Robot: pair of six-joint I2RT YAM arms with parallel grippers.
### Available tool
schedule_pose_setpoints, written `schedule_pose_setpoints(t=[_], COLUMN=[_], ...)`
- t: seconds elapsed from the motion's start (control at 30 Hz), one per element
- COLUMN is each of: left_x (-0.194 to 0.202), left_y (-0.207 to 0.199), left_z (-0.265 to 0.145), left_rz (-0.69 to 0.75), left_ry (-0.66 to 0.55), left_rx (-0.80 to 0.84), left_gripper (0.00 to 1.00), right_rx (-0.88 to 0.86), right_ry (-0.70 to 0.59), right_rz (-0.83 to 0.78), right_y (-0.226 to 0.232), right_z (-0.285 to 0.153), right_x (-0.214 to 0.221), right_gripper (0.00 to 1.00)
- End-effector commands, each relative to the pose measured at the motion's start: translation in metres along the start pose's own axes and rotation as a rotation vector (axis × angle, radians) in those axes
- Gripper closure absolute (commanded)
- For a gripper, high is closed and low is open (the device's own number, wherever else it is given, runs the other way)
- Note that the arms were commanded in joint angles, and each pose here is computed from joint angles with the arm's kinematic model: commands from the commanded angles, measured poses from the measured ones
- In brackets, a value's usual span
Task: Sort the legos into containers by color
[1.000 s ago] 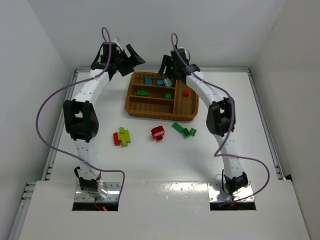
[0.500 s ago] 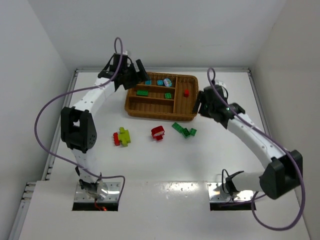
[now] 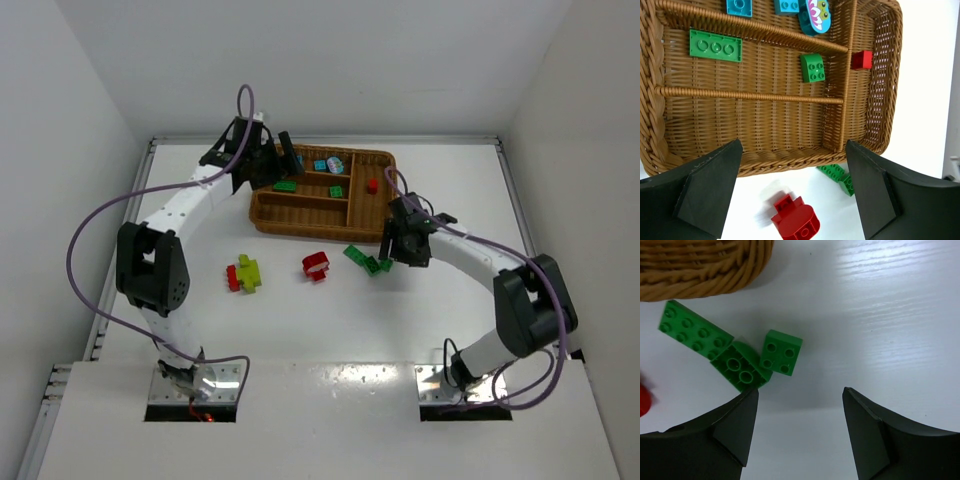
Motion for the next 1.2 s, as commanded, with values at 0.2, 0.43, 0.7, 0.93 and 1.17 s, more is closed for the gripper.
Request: schedule_pose_setpoints(t=[0.2, 0.43, 0.7, 0.93, 1.17], left_x=[-0.006, -0.006, -0.002, 0.0, 0.001], left_y=[-0.008, -0.008, -0.005, -0.004, -0.002], left_z=[-0.016, -0.016, -0.015, -0.012, -0.008], left_rz=[0.038, 0.047, 0.063, 0.061, 0.06], left_ry=[-0.045, -0.045, -0.028, -0.02, -0.012], left_rx=[0.025, 0.025, 0.017, 0.014, 0.01], left_gripper=[0.1, 0.1, 0.1, 0.1, 0.11], right_rx=[-0.053, 0.008, 0.11, 0.13, 0.127], right_ry=[-0.023, -0.048, -0.041, -0.044, -0.022], right_rz=[0.048, 0.145, 0.182, 0.178, 0.185], right_y=[0.022, 0.032, 0.022, 0.01, 0.005], right_z=[0.015, 0.035, 0.046, 0.045, 0.043], right_x=[-0.015, -0.023, -0.014, -0.003, 0.005], right_gripper=[0.32, 0.43, 0.51, 0.52, 0.58])
Point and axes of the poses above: each gripper's point midway between its finger pads, its own z axis out along the fingers, its own y axis along the line the jaws close on, x = y × z, the point moved 10 cm from there along -z, back along the fingers, and after that the axes turned 9 degrees about z, right-handed, at the moved point
